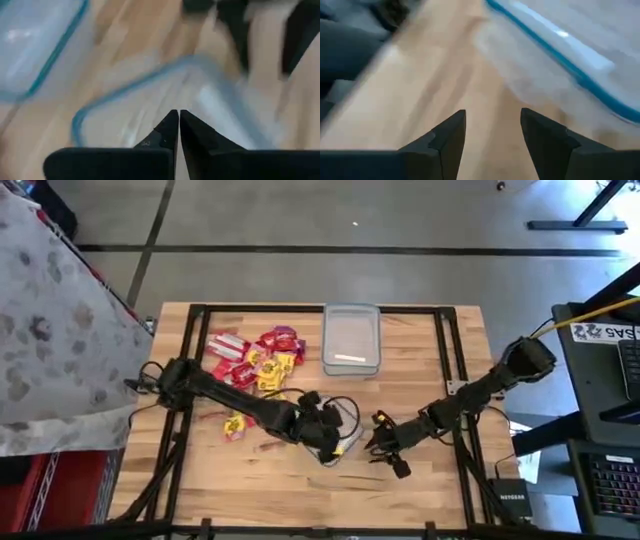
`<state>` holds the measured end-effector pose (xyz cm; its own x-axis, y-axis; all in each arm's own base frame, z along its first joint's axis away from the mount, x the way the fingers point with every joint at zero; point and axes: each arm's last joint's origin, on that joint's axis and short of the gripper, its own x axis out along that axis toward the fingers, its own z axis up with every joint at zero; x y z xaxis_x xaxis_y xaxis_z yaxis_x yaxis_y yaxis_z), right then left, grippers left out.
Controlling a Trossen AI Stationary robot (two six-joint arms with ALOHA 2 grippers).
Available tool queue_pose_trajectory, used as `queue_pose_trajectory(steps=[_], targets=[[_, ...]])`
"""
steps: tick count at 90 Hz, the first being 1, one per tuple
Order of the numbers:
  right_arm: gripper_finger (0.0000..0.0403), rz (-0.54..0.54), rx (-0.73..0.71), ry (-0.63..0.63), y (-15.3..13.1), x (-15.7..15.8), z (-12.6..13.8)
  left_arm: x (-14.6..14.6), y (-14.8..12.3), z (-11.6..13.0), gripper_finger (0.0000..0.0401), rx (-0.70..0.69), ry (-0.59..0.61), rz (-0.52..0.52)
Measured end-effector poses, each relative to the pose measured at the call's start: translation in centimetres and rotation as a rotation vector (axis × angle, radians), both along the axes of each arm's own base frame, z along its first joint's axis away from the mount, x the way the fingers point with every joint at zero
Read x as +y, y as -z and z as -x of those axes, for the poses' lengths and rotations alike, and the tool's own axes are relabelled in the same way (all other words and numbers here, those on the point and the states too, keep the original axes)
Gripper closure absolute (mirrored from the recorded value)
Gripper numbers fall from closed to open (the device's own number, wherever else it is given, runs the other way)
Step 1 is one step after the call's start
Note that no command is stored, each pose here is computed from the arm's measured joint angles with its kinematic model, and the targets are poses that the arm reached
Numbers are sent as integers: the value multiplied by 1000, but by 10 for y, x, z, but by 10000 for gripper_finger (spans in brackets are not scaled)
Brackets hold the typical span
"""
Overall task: Sort candy
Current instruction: Open the square transparent food container
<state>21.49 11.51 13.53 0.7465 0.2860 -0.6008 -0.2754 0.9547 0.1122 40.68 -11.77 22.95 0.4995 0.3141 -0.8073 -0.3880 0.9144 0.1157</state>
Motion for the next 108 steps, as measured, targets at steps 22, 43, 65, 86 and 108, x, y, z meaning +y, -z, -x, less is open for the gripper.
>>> queue_pose_trajectory(steps=[22,43,65,86,108], targets=[[226,100,-34,164,0,-22,-9,0,19,2,401,91,-28,267],[226,279,-50,507,-1,-52,-11,-22,13,3,401,44,9,379],[226,115,-25,310,-23,-37,7,-25,9,5,401,-13,-39,293],[226,-207,-31,-181,-29,11,14,-13,13,2,401,-23,-52,247],[226,-266,-136,-223,-17,38,-7,-6,5,-1,401,-14,-5,225]])
